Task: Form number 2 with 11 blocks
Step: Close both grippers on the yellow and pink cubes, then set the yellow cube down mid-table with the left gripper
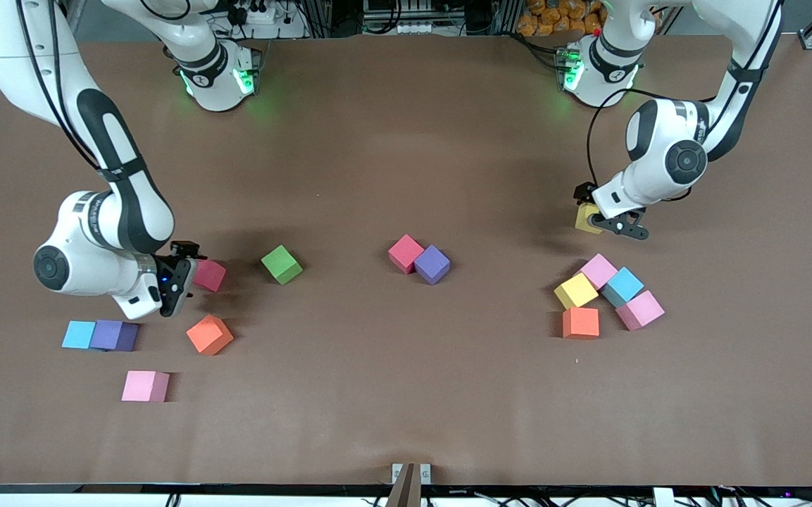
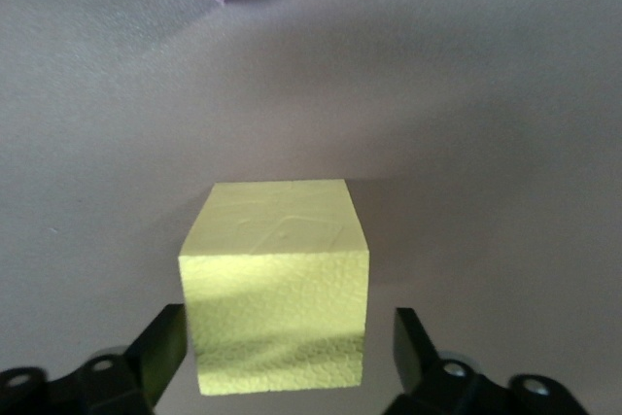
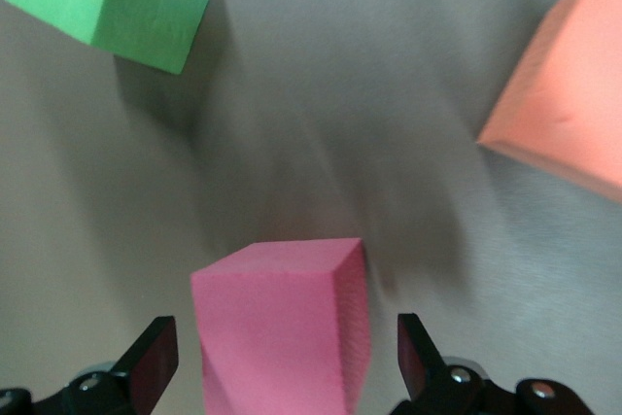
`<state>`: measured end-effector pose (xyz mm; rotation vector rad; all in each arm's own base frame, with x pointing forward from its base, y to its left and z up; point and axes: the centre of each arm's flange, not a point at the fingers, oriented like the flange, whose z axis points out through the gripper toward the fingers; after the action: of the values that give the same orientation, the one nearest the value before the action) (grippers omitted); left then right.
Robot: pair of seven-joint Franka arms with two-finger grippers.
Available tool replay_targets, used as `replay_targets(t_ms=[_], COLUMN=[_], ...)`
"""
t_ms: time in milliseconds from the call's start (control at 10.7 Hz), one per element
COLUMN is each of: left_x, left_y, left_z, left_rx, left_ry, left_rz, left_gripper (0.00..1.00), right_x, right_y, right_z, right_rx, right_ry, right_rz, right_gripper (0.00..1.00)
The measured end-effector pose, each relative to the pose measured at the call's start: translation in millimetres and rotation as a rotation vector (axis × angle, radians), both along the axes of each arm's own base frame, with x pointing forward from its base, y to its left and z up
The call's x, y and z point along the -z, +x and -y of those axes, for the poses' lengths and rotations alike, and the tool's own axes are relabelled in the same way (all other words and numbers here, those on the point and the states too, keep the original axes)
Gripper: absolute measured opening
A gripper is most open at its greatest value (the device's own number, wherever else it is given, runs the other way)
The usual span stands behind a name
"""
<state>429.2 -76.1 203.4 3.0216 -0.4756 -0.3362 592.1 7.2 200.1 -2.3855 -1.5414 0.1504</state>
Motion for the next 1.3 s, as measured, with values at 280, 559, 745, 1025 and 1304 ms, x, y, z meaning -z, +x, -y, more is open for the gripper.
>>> replay_targets(t_ms=[280, 559, 745, 1025, 1304], left_x=[2.7, -17.2, -44.7, -88.1, -110.2], left_y=[1.8, 15.7, 12.4, -14.2, -64.8], left_z=[-6.2, 7.1, 55.2, 158.0, 257.4], left_rx=[-0.015, -0.057, -0.093, -0.117, -0.086], left_ry=[0.002, 0.015, 0.001, -0.036, -0.004], left_rz=[-0.002, -0.018, -0.041, -0.135, -0.131], left_gripper=[0.62, 0.6, 0.6, 0.56, 0.56], right_x=[16.1, 13.6, -11.8, -52.5, -78.6], right_y=[-13.6, -12.7, -3.1, 7.9, 2.8], right_z=[0.6, -5.7, -23.4, -32.8, -45.2], right_rx=[0.008, -0.002, 0.034, 0.101, 0.178], right_ry=[-0.003, 0.0, 0.003, -0.006, -0.028], right_rz=[-0.004, -0.004, -0.055, -0.073, -0.112], right_gripper=[0.99, 0.82, 0.64, 0.64, 0.64])
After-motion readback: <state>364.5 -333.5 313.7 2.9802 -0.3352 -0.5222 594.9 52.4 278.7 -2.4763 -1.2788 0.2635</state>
